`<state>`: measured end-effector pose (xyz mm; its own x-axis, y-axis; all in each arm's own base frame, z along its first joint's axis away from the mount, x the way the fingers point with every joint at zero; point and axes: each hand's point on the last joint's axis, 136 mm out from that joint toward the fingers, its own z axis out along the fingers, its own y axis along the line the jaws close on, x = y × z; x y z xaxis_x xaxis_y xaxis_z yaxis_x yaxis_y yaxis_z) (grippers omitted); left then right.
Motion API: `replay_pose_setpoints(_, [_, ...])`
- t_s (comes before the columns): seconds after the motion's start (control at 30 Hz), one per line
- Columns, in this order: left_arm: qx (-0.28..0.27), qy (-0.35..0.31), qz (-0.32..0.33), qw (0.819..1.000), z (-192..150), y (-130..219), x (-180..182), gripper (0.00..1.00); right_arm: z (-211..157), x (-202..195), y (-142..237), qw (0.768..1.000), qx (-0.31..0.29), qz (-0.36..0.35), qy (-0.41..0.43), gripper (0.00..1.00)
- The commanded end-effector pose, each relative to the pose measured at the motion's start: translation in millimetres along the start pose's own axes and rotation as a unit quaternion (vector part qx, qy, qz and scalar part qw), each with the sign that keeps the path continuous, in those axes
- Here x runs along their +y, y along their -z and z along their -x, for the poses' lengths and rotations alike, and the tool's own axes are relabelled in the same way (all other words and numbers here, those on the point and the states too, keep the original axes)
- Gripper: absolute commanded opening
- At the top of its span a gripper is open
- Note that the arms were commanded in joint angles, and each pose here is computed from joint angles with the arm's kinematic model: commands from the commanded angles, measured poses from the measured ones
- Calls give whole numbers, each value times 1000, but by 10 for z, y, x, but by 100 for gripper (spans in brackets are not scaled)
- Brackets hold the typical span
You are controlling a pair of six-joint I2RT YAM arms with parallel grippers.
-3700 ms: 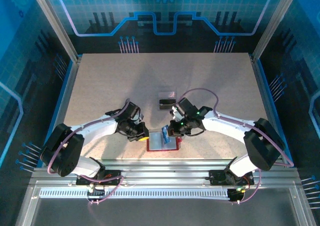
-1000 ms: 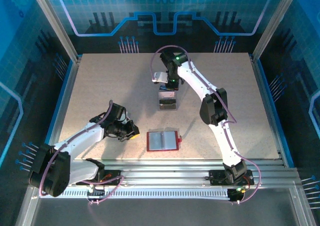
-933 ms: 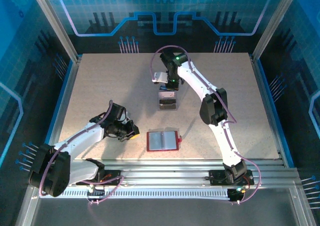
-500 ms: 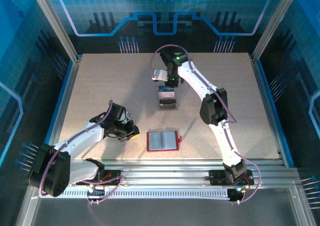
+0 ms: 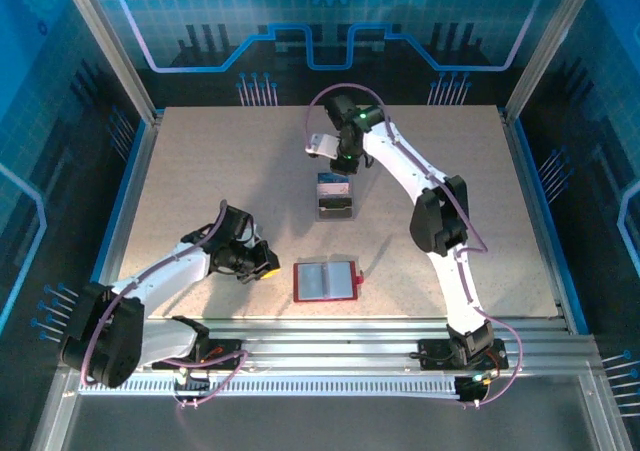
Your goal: Take the credit cards out of the card holder
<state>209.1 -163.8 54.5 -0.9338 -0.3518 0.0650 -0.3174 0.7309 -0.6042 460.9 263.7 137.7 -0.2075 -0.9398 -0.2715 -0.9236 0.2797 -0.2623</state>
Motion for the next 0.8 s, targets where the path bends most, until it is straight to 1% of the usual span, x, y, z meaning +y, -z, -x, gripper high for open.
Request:
replay_pose_setpoints(0.0, [16, -3, -24, 1000, 12, -34, -97, 8, 145, 23, 375, 994, -57, -2, -91, 21])
replay_pose_setpoints(0.1, [33, -4, -31, 999, 2, -107, -116, 7, 133, 167, 491, 986, -68, 12, -149, 19])
replay_pose_setpoints(0.2, [43, -9, -36, 998, -6, -161, -140, 5, 119, 316, 616, 976, -83, 10, -201, 19])
replay_pose_setpoints(0.3, [53, -10, -42, 998, -21, -215, -157, 5, 121, 493, 731, 961, -103, 17, -256, 17])
replay_pose_setpoints(0.4, [62, -14, -45, 997, -55, -275, -180, 4, 126, 687, 792, 944, -110, 27, -309, 16])
replay_pose_setpoints(0.6, [77, -22, -39, 996, -151, -401, -205, 3, 139, 1206, 822, 912, -79, 78, -394, 16])
replay_pose_setpoints(0.77, [85, -22, -30, 996, -231, -467, -166, 2, 91, 1656, 762, 869, -49, 139, -473, 14])
